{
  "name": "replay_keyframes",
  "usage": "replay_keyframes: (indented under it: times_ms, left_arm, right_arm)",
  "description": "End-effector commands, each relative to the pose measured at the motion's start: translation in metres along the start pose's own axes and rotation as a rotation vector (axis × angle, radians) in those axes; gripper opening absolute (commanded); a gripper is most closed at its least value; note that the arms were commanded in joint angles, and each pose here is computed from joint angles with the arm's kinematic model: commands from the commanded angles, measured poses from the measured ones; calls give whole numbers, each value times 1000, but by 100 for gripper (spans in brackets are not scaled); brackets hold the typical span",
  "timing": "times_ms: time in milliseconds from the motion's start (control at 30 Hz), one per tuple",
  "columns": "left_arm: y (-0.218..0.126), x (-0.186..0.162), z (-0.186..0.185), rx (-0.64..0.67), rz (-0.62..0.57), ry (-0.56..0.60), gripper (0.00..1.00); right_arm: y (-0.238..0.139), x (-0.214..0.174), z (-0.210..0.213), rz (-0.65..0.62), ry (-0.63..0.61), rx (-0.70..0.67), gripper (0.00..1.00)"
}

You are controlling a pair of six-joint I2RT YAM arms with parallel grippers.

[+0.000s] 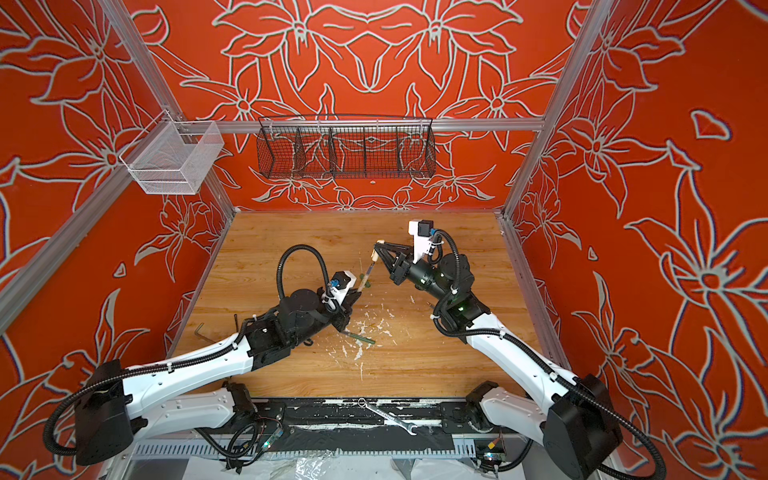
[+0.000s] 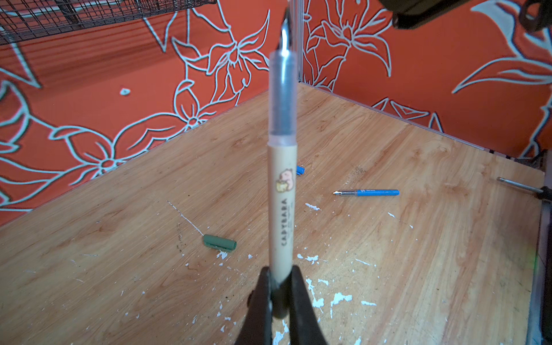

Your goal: Insert the pens into the pen caps

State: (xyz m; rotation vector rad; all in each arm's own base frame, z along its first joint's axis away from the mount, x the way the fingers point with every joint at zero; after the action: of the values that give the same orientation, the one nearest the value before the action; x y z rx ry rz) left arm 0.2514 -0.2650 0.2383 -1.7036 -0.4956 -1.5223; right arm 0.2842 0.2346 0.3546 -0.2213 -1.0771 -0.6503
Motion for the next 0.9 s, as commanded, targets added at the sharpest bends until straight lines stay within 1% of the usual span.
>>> replay_keyframes:
  times_ms: [0, 500, 633, 867]
  left_arm:
    - [-3, 18, -2, -14, -40, 2, 0]
    - [2, 19, -1, -7, -25, 14, 0]
    - [3, 22, 0, -13, -35, 1, 0]
    - [4, 26, 5, -19, -46, -26, 0]
  right_arm:
    - [1, -1, 0, -7, 16, 5, 0]
    - [2, -6, 2, 14, 43, 18, 0]
    - [2, -10, 2, 19, 61, 21, 0]
    - [-2, -11, 2, 19, 51, 6, 0]
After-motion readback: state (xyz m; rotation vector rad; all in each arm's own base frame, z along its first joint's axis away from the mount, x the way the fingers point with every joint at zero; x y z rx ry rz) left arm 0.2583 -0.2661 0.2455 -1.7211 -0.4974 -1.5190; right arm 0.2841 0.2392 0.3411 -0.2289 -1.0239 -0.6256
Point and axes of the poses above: each gripper's point midway between its finger pads, its own y axis out along the fingers, its own z axis along the line the jaws close on, x = y × z, the point moved 2 cm from there along -y, back along the fingers, and after that the axes turned 2 degrees about -y, right-handed, at the moved point
